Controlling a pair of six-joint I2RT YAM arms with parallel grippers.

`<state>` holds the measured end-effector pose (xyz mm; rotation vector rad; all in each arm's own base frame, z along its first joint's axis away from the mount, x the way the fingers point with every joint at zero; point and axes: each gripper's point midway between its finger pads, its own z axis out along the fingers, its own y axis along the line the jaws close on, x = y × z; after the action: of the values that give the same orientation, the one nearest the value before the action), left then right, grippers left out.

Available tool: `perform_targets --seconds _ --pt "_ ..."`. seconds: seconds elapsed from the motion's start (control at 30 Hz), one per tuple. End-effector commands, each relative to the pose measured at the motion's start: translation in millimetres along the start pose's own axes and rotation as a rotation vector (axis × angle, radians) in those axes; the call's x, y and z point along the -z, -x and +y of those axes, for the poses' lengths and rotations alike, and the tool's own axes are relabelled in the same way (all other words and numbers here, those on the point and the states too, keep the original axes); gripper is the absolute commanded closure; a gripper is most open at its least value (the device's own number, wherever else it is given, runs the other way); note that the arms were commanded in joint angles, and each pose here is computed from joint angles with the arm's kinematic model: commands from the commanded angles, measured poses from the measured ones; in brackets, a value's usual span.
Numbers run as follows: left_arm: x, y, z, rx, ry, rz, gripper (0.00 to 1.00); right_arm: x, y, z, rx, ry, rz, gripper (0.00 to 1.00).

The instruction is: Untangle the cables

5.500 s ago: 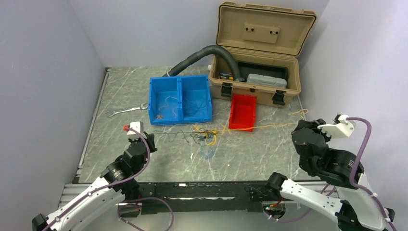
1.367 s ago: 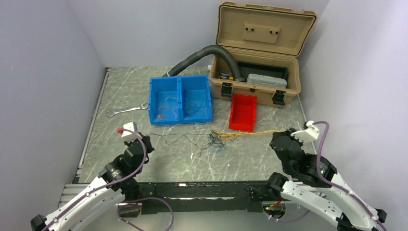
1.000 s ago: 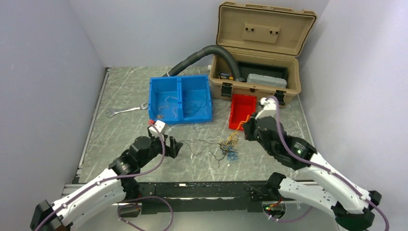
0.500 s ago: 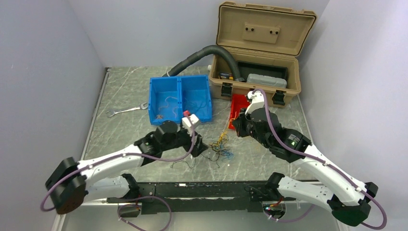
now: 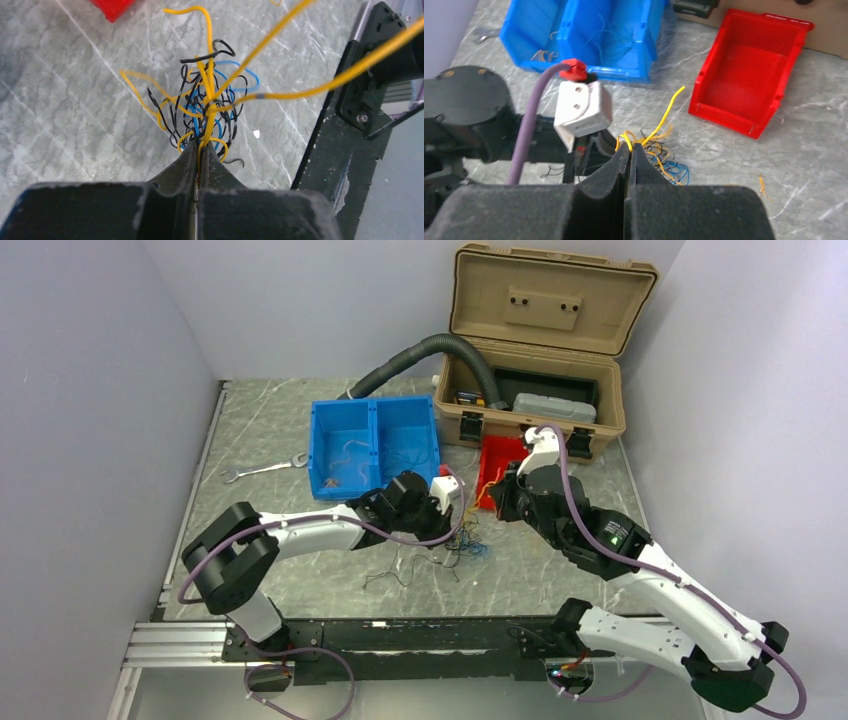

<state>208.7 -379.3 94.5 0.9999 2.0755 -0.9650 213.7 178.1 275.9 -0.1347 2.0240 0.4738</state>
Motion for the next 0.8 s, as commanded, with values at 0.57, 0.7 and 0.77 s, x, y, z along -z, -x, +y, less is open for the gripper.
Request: perform_targets --seconds 0.57,0.7,0.77 --pt "70 9 -20 0.112 -0.404 -0.204 1.00 -50 -104 -18 -0.095 0.145 0.237 0.29" --pt "67 2 -11 0.123 -0.369 -0.184 1.00 -32 -124 8 -0.141 0.348 0.242 0.29" --pt "66 0 -10 0.134 -0.365 -0.179 1.00 -31 -135 16 -0.167 0.404 0.247 0.29"
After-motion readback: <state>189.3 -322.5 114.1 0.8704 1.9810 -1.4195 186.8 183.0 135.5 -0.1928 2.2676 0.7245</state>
